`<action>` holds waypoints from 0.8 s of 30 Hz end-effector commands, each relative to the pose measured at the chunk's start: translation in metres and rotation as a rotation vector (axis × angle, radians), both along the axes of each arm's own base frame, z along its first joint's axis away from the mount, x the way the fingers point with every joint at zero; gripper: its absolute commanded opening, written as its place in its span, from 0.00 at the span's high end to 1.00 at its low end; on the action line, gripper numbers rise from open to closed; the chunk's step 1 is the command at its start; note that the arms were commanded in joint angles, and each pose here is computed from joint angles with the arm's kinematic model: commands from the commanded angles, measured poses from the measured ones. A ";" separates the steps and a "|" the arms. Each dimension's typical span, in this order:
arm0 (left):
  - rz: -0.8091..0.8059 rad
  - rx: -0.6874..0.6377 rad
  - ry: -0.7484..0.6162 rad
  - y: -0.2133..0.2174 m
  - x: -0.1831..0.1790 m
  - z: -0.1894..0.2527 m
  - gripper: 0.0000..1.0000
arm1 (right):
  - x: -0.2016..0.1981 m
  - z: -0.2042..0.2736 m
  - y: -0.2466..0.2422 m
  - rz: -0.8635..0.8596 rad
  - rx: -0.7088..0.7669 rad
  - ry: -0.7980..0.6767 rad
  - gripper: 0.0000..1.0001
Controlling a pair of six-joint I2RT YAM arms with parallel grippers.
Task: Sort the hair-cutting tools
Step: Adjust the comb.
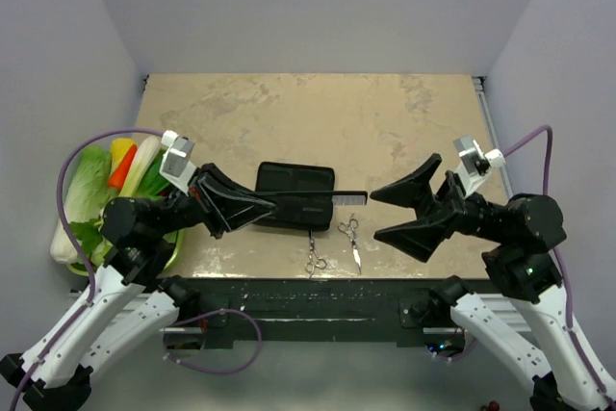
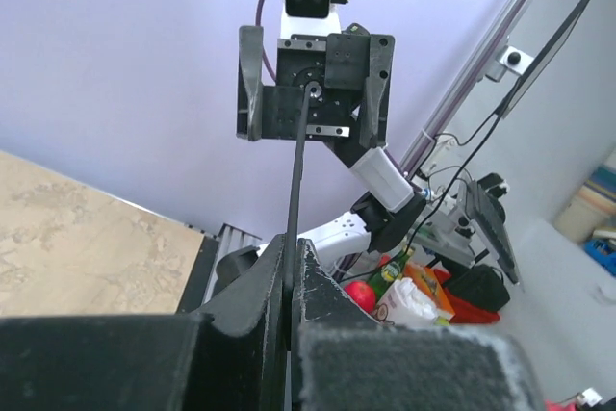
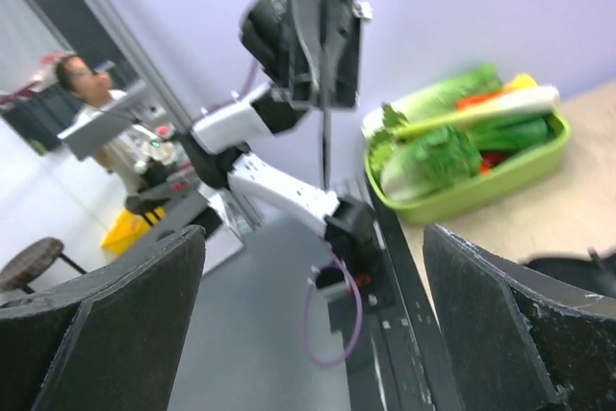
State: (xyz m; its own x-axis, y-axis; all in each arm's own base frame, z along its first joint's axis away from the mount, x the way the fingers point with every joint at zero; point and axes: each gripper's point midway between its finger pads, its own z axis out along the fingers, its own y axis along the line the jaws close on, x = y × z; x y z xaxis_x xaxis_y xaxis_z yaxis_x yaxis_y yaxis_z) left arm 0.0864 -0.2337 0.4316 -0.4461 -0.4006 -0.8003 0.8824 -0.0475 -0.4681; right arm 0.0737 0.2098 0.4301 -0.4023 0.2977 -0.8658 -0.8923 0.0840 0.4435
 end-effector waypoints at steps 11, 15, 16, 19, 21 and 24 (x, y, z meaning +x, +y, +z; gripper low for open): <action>0.012 -0.112 -0.011 0.007 0.000 0.024 1.00 | -0.013 0.071 0.013 0.203 0.156 -0.185 0.19; 0.019 -0.104 -0.004 0.005 0.004 0.020 1.00 | -0.014 0.072 0.014 0.215 0.157 -0.187 0.31; 0.028 -0.104 -0.001 0.005 0.005 0.020 1.00 | -0.014 0.072 0.014 0.216 0.157 -0.188 0.34; 0.050 -0.095 -0.006 0.004 0.009 0.020 1.00 | -0.015 0.073 0.015 0.221 0.158 -0.187 0.37; 0.055 -0.089 -0.007 0.003 0.012 0.019 1.00 | -0.014 0.075 0.017 0.224 0.157 -0.181 0.38; 0.058 -0.085 -0.009 0.002 0.014 0.018 1.00 | -0.011 0.074 0.019 0.224 0.147 -0.170 0.40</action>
